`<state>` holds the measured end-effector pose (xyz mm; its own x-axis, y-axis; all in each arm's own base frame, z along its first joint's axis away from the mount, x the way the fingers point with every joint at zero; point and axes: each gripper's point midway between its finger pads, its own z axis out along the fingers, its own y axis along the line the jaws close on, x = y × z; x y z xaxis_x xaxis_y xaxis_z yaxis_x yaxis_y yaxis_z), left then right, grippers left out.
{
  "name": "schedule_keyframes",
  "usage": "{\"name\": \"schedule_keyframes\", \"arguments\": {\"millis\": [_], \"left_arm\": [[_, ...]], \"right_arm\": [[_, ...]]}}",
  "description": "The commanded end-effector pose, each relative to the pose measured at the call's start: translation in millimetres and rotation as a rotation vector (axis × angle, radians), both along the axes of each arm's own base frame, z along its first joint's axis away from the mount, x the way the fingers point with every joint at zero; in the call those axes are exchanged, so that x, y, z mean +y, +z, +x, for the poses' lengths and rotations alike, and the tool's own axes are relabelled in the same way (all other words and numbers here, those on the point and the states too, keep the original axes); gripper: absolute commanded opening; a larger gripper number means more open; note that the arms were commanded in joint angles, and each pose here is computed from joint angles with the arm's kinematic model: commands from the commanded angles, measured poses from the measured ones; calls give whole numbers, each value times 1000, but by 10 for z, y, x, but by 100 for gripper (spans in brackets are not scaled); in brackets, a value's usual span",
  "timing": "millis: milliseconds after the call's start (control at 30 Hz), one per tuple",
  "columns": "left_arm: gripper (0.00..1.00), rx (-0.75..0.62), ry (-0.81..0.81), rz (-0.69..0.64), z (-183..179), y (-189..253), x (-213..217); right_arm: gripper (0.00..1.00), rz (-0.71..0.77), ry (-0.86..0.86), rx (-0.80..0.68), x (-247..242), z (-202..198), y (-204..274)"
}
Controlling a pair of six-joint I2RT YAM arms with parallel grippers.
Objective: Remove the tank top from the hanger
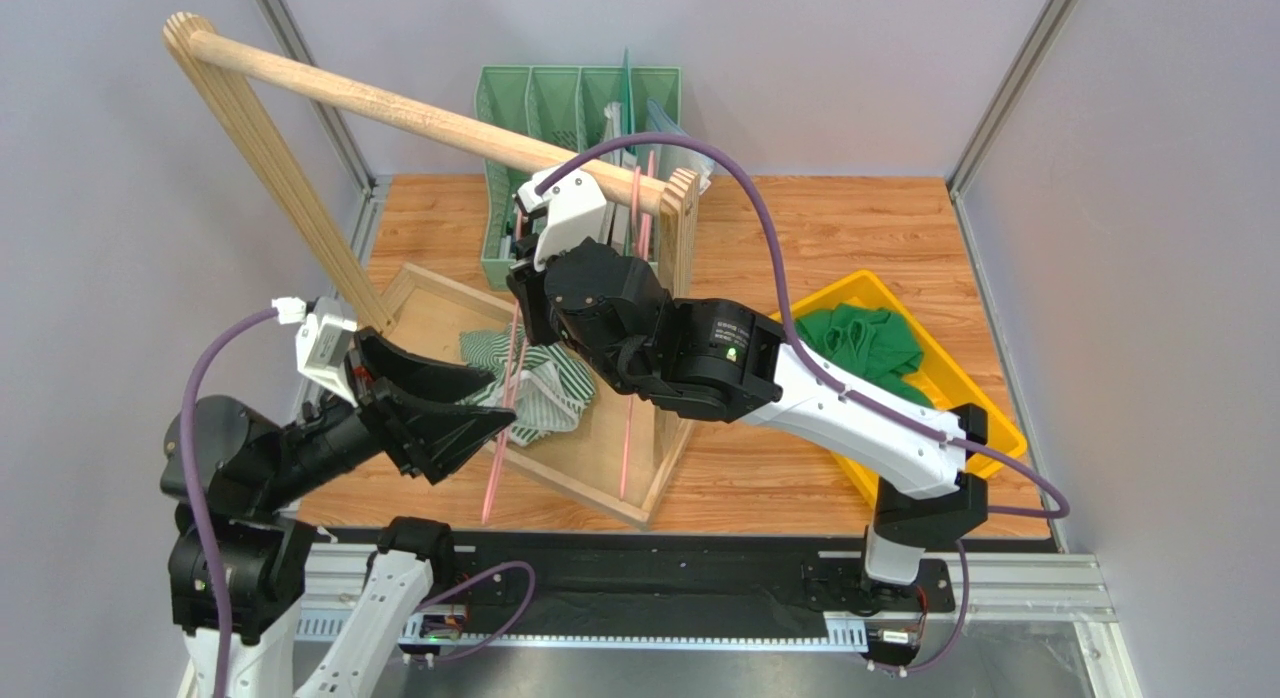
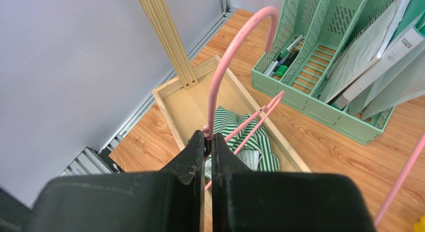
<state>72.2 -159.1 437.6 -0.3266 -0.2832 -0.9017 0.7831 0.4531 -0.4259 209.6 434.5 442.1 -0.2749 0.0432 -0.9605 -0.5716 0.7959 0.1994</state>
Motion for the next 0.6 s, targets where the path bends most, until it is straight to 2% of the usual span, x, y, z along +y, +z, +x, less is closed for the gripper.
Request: {"name": "schedule_keyframes", "arguments": {"millis": [0,200,433,567], "left_arm": [[72,78,16,-4,209,-103,-18],[69,122,78,-19,331,-202,24],[53,165,42,-41,360,-263,-27],[47,170,19,-55,342,-249,-52]], "right_arm": [[0,44,2,-10,7,5,157],[0,50,31,-1,40,-35,149],[0,61,54,0,57,-67,161],[0,74,69,-1,65,-95,180]]}}
